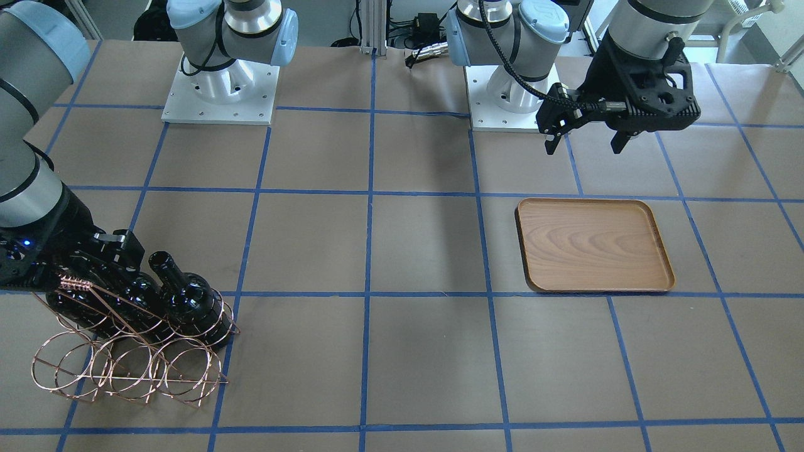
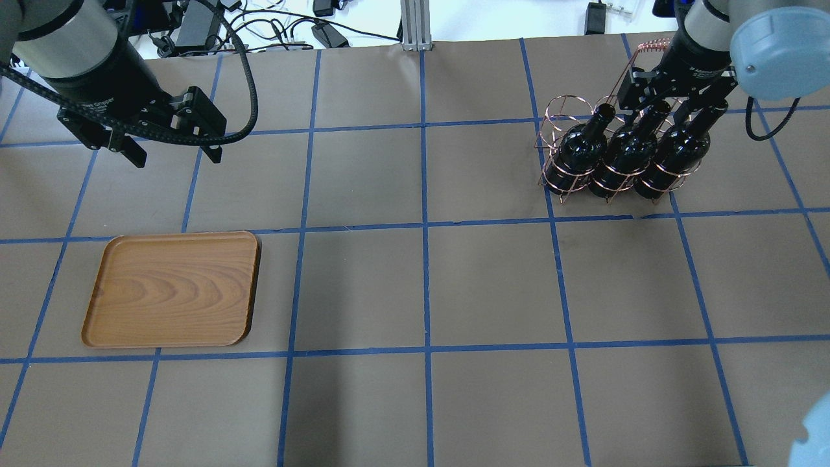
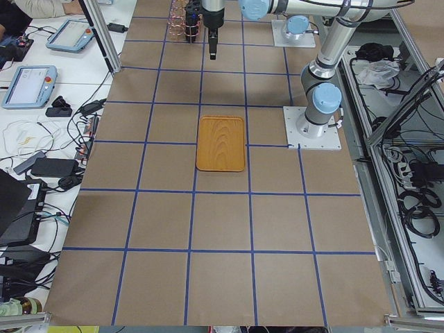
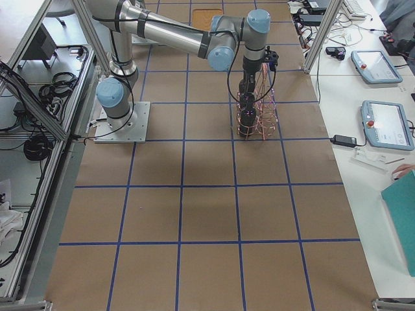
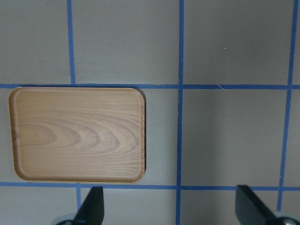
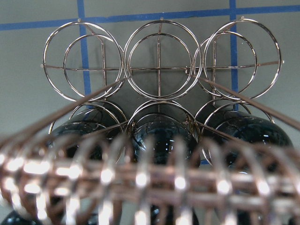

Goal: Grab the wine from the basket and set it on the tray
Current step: 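Close the right gripper on the bottle neck and lift it from the rack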

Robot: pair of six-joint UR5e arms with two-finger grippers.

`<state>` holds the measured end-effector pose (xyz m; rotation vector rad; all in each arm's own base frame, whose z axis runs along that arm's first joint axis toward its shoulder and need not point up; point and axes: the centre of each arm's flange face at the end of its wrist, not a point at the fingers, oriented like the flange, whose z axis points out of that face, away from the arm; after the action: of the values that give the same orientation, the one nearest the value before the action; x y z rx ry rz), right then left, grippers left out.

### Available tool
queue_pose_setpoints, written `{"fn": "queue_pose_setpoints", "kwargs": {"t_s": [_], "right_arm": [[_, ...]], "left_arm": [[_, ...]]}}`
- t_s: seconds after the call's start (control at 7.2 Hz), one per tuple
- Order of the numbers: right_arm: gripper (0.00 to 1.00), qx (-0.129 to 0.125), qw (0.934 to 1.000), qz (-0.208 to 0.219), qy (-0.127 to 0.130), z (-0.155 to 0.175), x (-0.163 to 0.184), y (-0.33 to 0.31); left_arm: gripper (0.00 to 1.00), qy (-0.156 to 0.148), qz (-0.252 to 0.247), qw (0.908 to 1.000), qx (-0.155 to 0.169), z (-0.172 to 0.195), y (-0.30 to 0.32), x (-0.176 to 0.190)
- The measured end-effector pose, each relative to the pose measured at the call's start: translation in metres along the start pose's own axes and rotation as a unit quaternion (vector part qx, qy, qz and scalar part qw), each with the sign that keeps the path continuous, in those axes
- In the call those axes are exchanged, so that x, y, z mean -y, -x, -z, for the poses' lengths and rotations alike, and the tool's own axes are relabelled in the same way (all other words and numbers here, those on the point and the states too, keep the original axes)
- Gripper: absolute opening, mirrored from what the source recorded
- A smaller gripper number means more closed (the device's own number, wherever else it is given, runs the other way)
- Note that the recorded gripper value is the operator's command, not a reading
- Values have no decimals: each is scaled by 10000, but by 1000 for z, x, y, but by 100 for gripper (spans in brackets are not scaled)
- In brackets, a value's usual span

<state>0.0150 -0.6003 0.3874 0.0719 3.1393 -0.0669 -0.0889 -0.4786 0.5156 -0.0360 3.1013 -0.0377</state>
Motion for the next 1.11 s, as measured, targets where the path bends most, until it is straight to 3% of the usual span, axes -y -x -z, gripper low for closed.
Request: {"fn": "queue_pose_setpoints", "kwargs": {"t_s": [0.14, 0.28, 0.56, 0.69, 0.97, 1.11], "right_arm": [[51, 8, 10000, 3, 20, 0, 0, 0], [41, 11, 10000, 11, 23, -1, 0, 0], [17, 20, 10000, 21, 40, -1, 0, 0], [0, 24, 10000, 25, 44, -1, 0, 0], [0, 30, 10000, 18, 46, 7, -1, 1], [0, 41, 10000, 15, 67, 27, -1, 1]], "left_arm": [[100, -125, 22, 9999, -51, 10, 2, -2], [100, -254, 45, 9996, -94, 20, 3, -4], [100, -332, 48, 9993, -149, 22, 2, -1], [100, -300, 24, 9994, -157, 18, 0, -1], [100, -208, -6, 9996, -176, 10, -1, 1], [100, -165, -19, 9996, -210, 7, -2, 2]]}}
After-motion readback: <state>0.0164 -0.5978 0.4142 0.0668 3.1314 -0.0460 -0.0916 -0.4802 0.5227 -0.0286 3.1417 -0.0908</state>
